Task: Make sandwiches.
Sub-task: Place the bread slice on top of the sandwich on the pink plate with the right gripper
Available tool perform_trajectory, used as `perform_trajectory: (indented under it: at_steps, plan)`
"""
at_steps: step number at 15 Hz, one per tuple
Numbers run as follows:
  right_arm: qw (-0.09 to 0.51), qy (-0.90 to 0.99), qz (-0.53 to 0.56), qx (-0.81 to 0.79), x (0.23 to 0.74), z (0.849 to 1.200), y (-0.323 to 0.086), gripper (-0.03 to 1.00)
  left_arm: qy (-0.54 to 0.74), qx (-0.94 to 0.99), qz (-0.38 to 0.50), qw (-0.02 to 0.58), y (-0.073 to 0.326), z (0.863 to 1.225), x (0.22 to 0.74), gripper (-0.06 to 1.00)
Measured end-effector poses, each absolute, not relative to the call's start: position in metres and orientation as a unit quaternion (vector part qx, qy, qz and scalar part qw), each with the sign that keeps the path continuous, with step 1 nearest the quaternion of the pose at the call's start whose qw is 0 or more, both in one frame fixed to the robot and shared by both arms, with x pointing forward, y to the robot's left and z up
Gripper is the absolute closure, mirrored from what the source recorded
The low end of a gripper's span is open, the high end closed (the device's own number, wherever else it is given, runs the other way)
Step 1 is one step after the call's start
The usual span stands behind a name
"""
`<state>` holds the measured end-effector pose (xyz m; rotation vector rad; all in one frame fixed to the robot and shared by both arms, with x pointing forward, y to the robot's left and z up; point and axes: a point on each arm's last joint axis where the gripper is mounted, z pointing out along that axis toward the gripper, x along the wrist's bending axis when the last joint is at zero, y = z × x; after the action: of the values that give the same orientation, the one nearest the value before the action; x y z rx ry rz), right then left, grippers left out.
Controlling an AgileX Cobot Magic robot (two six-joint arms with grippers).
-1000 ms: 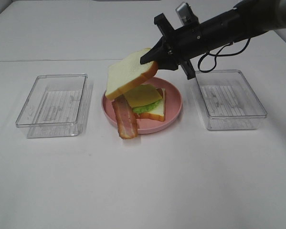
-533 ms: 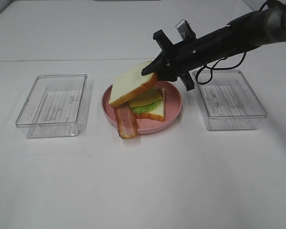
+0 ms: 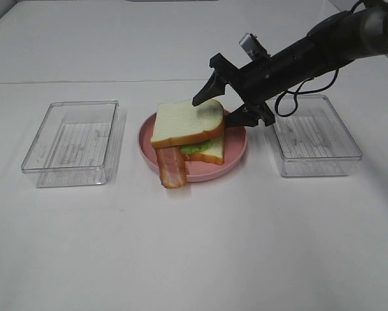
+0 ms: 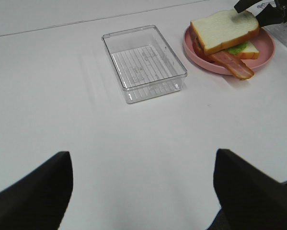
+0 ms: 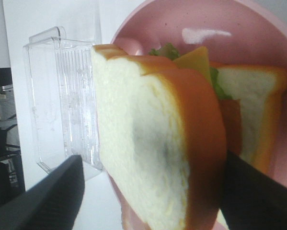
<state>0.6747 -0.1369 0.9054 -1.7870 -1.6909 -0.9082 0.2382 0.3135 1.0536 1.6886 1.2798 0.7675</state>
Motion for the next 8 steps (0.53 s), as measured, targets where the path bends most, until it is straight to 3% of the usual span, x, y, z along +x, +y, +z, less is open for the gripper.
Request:
perform_trajectory:
  at_steps: [8]
  plan:
    - [0.108,-0.724,-0.218,-0.645,0.656,0.960,-0.168,0.24,0.513,0.677,0.308,0.430,0.313,1.054,0.238,0.18]
